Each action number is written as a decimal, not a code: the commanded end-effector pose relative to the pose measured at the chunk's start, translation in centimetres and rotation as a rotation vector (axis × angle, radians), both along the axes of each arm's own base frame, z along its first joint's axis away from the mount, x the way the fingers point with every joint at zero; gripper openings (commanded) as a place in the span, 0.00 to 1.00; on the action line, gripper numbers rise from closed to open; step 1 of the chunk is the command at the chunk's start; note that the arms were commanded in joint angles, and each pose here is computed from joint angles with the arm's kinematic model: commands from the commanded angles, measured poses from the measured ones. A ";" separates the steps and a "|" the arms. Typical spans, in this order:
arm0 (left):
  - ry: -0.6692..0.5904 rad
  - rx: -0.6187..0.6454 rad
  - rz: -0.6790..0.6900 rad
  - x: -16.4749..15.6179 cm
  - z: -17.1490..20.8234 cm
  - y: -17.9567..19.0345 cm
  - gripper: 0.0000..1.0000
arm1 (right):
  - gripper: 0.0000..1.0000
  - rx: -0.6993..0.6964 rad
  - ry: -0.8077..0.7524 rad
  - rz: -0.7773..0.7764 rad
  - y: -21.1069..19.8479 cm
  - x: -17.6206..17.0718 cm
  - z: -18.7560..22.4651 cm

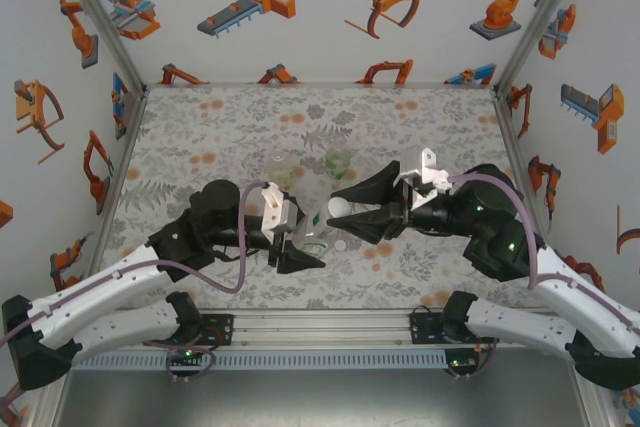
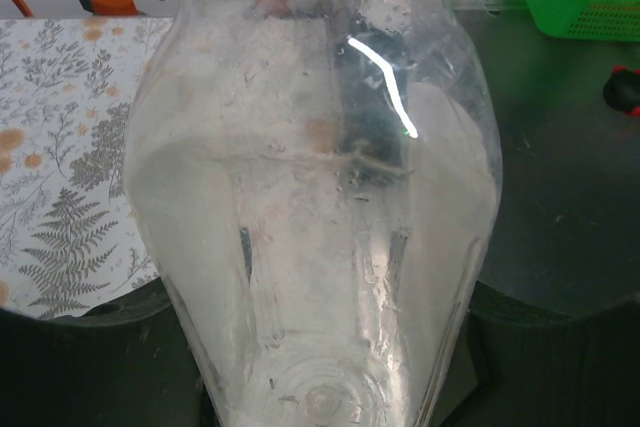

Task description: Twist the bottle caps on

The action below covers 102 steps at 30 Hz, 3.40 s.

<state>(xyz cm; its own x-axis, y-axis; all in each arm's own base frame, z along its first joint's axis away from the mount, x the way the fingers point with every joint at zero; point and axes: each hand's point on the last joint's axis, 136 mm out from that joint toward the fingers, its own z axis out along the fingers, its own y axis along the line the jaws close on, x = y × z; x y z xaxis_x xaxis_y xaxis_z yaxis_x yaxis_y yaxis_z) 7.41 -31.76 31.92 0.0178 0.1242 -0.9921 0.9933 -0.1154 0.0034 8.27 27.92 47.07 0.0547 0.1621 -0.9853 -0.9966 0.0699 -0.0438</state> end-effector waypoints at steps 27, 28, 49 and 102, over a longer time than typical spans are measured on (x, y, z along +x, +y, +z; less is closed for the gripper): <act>-0.220 -0.235 0.597 11.7 5.0 -1.2 0.00 | 0.08 -0.074 0.441 -0.556 -0.7 10.9 -4.0; -0.214 -0.241 0.617 12.1 5.1 -1.2 0.00 | 0.08 -0.078 0.442 -0.582 -1.0 11.2 -4.2; -0.181 -0.234 0.529 11.4 4.9 -3.0 0.00 | 0.68 -0.089 0.369 -0.612 -2.1 11.0 -2.8; -0.099 0.175 0.182 1.1 -11.0 4.1 0.00 | 0.64 -0.698 -0.118 0.112 0.2 0.5 -7.6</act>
<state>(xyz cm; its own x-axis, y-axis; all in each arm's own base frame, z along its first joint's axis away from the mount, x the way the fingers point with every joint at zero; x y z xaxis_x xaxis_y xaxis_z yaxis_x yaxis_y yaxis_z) 9.16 -28.13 21.87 0.0646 0.2748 -0.9593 0.9917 0.0894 0.0924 10.32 27.76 38.54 0.0001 -0.5262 -0.8503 -0.9976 0.0591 -0.0366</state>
